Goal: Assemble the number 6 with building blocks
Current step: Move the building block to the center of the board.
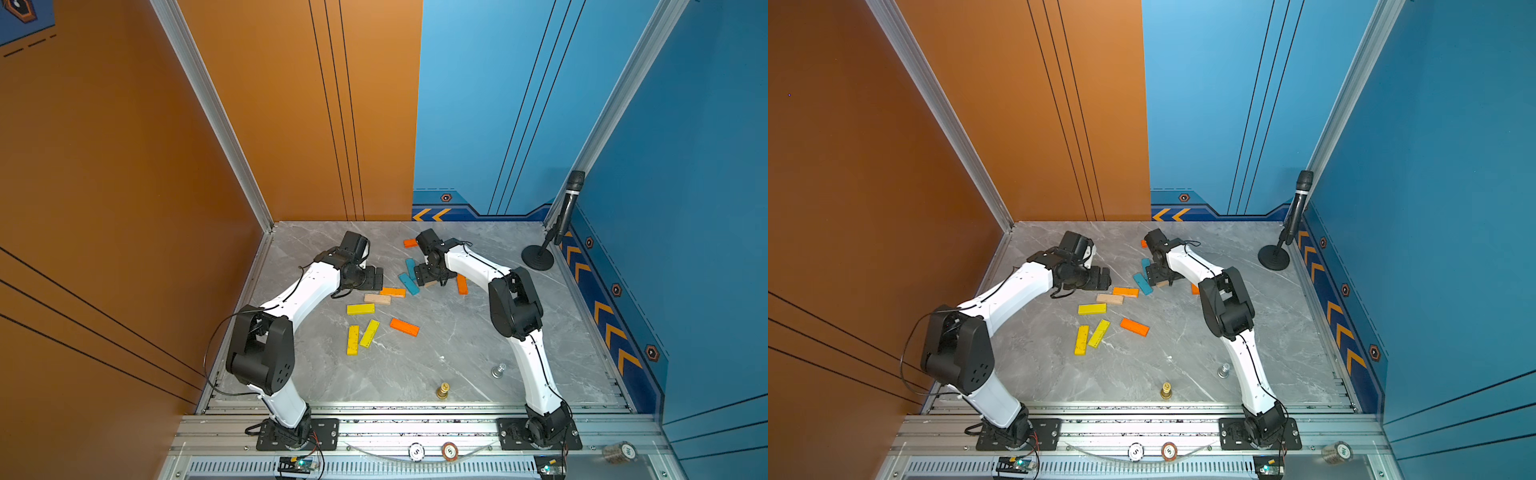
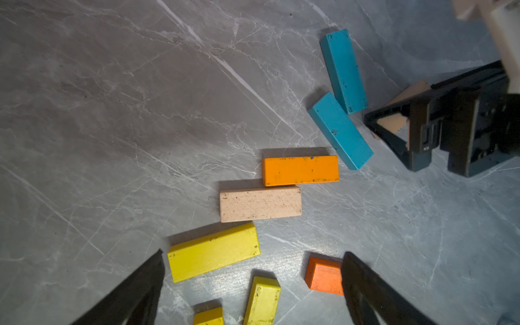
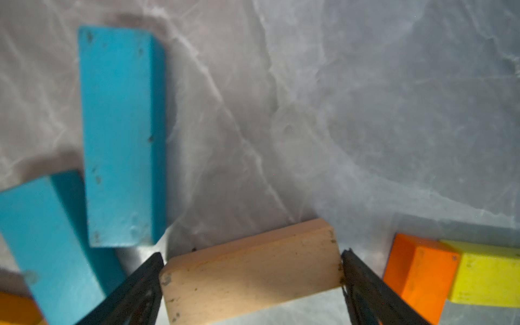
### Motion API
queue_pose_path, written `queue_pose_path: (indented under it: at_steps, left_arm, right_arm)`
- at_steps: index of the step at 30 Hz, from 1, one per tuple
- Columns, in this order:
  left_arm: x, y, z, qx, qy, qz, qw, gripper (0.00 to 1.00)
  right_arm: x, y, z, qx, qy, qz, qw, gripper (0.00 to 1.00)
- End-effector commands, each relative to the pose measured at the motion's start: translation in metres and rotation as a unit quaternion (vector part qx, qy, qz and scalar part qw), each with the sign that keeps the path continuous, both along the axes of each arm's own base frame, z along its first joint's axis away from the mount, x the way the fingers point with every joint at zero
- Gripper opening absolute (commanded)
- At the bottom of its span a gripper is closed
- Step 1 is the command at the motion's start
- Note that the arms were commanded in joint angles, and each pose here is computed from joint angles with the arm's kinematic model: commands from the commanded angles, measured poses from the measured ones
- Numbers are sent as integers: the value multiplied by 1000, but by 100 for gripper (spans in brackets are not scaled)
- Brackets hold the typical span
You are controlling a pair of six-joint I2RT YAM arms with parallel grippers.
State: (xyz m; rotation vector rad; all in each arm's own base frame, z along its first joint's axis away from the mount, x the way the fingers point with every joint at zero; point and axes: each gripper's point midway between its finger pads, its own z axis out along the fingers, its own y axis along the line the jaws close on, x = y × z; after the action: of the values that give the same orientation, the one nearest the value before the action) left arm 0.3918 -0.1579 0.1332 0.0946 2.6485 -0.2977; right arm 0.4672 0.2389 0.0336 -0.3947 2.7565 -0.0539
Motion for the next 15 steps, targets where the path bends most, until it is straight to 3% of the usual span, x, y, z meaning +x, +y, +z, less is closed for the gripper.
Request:
queue_pose_path:
  at_steps: [1,3,9,15]
  left_arm:
    - [-1,1,20,-5,-16,-1,1000,98]
    - [-2,2,20,-3,-18,1,1000,98]
    - [-2,4,22,-1,-21,2,1000,98]
    - [-2,9,27,3,-28,11,1000,98]
  right_arm:
    - [-29,9,5,-13,26,42,999,95]
    - [-33,14,11,1,26,49,998,100]
    - [-27,24,47,43,-9,31,999,99]
    - [-21,22,74,80,-55,-70,993,100]
